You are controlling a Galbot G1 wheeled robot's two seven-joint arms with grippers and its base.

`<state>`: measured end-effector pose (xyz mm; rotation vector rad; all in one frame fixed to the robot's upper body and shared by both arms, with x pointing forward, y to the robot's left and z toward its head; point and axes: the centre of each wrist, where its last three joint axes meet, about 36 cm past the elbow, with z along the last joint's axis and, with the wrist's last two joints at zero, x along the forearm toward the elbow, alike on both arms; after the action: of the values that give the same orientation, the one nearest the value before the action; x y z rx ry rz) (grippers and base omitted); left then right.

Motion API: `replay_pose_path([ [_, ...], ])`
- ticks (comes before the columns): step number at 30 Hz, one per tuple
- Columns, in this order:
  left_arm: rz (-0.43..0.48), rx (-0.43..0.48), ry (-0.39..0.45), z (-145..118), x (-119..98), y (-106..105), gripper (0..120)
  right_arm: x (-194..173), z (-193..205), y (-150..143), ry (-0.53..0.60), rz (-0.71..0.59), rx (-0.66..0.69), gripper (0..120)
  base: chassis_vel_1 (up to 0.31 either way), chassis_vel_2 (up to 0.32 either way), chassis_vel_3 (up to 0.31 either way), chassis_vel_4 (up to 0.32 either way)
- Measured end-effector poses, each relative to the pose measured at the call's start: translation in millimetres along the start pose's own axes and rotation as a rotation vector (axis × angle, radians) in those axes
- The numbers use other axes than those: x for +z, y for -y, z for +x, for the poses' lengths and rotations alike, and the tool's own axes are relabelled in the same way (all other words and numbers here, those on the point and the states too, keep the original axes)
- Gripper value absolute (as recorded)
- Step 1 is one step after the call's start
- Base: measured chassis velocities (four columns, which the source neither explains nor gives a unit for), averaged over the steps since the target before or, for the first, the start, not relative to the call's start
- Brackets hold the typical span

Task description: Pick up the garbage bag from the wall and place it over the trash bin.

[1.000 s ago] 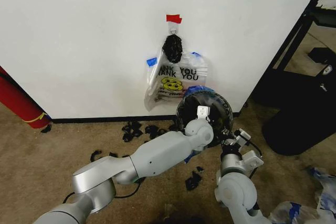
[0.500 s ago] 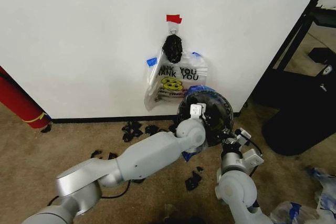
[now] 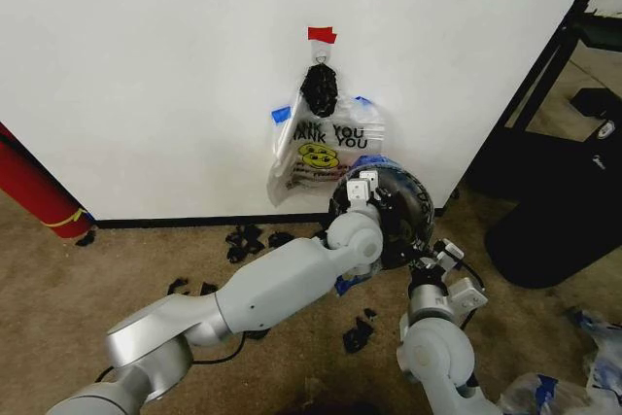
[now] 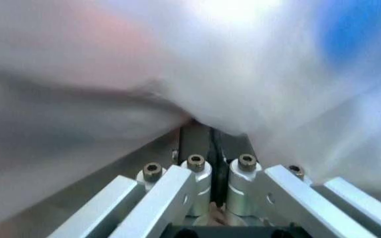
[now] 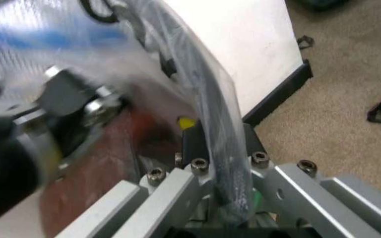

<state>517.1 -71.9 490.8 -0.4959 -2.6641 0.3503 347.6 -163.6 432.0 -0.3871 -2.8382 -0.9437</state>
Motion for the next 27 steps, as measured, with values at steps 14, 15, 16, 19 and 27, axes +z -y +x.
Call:
replay_pose_path([
  [14, -0.14, -0.043, -0.135, -25, 31, 14, 0, -6, 7, 3, 0.031, 0.026, -0.033, 0, 0.0, 0.0, 0.0, 0.0],
  [15, -0.154, -0.056, -0.144, -28, 32, 14, 0, -5, 8, 2, 0.032, 0.027, -0.038, 0, 0.0, 0.0, 0.0, 0.0],
  [16, -0.167, -0.071, -0.15, -31, 34, 14, 0, -5, 10, 2, 0.035, 0.029, -0.043, 0, 0.0, 0.0, 0.0, 0.0],
  [19, -0.185, -0.091, -0.156, -37, 36, 13, 0, -5, 11, 1, 0.039, 0.032, -0.052, 0, 0.0, 0.0, 0.0, 0.0],
  [27, -0.211, -0.129, -0.169, -45, 40, 6, 0, -3, 16, 0, 0.046, 0.044, -0.066, 0, 0.0, 0.0, 0.0, 0.0],
])
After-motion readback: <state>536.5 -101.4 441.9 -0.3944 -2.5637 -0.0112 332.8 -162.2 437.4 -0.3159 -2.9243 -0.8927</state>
